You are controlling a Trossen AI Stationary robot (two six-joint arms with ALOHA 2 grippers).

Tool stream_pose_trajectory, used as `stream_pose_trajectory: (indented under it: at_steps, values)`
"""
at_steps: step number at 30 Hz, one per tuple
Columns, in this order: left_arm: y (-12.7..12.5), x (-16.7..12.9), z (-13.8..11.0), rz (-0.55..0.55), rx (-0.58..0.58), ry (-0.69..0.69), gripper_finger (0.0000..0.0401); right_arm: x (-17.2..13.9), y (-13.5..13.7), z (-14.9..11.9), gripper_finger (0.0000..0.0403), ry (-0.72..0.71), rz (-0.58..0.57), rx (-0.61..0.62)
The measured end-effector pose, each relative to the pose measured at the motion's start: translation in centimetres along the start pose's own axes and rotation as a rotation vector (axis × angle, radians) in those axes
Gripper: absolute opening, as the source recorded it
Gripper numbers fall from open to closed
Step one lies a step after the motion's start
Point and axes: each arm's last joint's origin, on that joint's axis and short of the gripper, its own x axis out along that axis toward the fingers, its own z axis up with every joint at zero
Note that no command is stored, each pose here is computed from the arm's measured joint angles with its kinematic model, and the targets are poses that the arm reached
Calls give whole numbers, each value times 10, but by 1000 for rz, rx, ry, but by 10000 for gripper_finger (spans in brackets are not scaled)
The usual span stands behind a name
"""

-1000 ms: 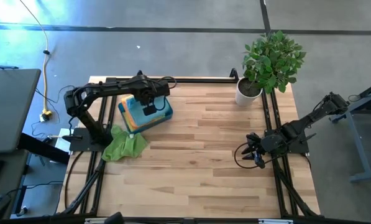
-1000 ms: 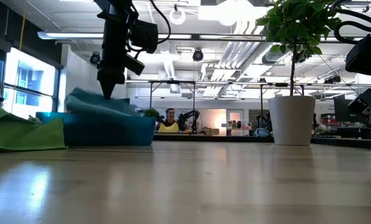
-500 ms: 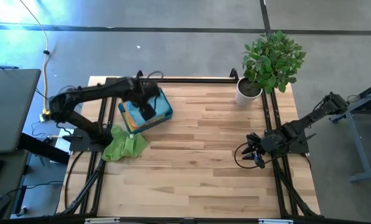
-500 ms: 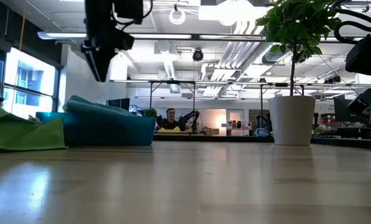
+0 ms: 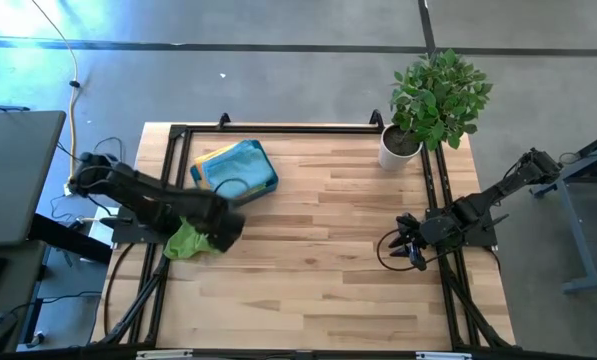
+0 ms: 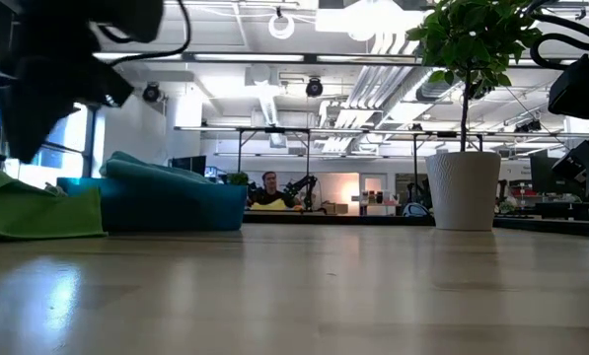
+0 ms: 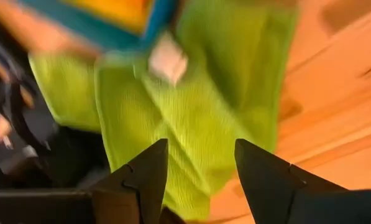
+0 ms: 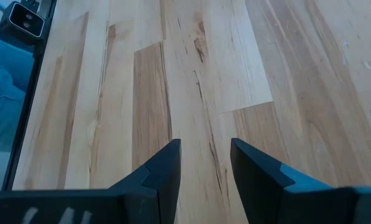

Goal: Fold microfiber towels
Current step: Fold the green microfiber cloth

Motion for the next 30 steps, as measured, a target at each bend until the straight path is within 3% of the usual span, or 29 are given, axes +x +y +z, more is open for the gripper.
stream_pose_trajectory:
  at_steps: [5, 10, 15, 21, 26, 30]
  values:
    - [-4, 22, -28, 52, -81, 15, 177, 0, 0, 0, 133, 0, 0, 0]
    - [-7, 50, -37, 14, -161, -60, 177, 0, 0, 0, 133, 0, 0, 0]
    - [-19, 69, -35, -163, -214, -90, 177, 0, 0, 0, 133, 0, 0, 0]
    - [-45, 66, -28, -403, -229, -126, 177, 0, 0, 0, 133, 0, 0, 0]
    - [-83, 60, -18, -552, -144, -207, 177, 0, 0, 0, 133, 0, 0, 0]
    - [-124, 54, -7, -570, -32, -275, 177, 0, 0, 0, 133, 0, 0, 0]
